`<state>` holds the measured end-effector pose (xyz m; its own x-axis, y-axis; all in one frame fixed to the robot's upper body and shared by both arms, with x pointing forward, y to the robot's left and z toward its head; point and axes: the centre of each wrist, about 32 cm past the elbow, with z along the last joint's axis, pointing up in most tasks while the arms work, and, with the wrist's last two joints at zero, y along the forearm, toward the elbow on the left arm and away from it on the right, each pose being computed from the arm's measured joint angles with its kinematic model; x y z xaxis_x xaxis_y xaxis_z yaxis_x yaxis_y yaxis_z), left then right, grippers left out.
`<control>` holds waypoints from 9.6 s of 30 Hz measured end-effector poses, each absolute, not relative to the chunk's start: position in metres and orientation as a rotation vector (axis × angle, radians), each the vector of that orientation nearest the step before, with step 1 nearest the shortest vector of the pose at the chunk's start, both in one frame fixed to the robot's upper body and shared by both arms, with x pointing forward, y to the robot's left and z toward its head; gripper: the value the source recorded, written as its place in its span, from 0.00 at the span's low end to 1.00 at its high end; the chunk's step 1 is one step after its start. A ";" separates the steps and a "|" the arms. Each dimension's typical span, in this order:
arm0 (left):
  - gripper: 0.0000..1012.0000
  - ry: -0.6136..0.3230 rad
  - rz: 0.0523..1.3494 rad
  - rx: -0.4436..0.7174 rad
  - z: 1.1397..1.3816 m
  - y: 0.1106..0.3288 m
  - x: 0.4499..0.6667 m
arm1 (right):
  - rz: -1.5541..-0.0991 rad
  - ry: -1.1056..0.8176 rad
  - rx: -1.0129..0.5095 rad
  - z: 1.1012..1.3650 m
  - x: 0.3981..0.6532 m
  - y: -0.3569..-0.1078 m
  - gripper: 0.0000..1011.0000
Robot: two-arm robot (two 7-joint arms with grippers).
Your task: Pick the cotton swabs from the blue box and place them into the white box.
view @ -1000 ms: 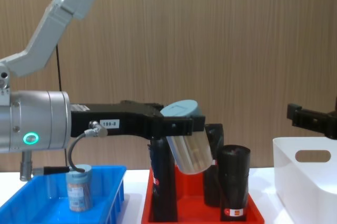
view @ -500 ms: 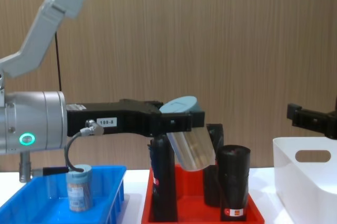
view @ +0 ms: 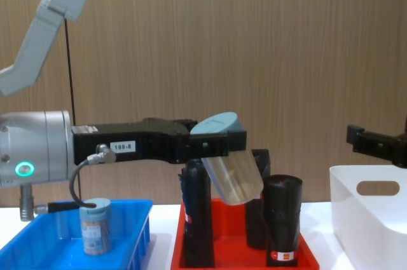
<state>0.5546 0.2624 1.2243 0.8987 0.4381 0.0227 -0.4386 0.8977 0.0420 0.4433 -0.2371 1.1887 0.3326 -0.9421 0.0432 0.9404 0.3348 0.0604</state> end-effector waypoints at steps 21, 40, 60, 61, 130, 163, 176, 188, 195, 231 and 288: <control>0.66 -0.019 0.432 0.045 1.224 0.265 0.556 | -1.174 -0.087 0.011 1.192 0.445 -0.241 0.99; 0.66 -0.020 0.428 0.045 1.223 0.266 0.556 | -0.941 -0.082 -0.045 1.212 0.456 -0.260 0.99; 0.66 -0.021 0.427 0.044 1.223 0.266 0.556 | -0.683 -0.060 -0.134 1.221 0.478 -0.254 0.99; 0.66 -0.021 0.427 0.044 1.223 0.266 0.556 | -0.677 -0.060 -0.138 1.220 0.478 -0.253 0.99; 0.66 -0.020 0.427 0.044 1.223 0.266 0.556 | -0.593 -0.216 -0.252 1.213 0.512 -0.193 0.63; 0.99 -0.021 0.427 0.044 1.223 0.266 0.556 | -0.633 -0.206 -0.225 1.211 0.515 -0.203 0.63; 0.99 -0.021 0.427 0.044 1.223 0.266 0.556 | -0.742 -0.180 -0.235 1.200 0.519 -0.237 0.63; 0.99 -0.021 0.427 0.044 1.223 0.266 0.556 | -0.882 -0.161 -0.233 1.196 0.527 -0.277 0.63; 0.99 -0.021 0.427 0.044 1.223 0.266 0.556 | -0.955 -0.155 -0.226 1.199 0.531 -0.295 0.63; 0.99 -0.021 0.433 0.046 1.223 0.265 0.556 | -1.156 -0.008 -0.289 1.180 0.560 -0.331 0.99; 0.99 -0.215 0.987 0.081 1.207 0.211 0.506 | -1.230 -0.074 0.026 1.189 0.443 -0.237 0.99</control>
<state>0.5057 0.2106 1.2068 0.5323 0.8183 0.2170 -0.8343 0.5505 -0.0294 0.4433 -0.2369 1.1885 0.3325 -0.9421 0.0425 0.9404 0.3346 0.0603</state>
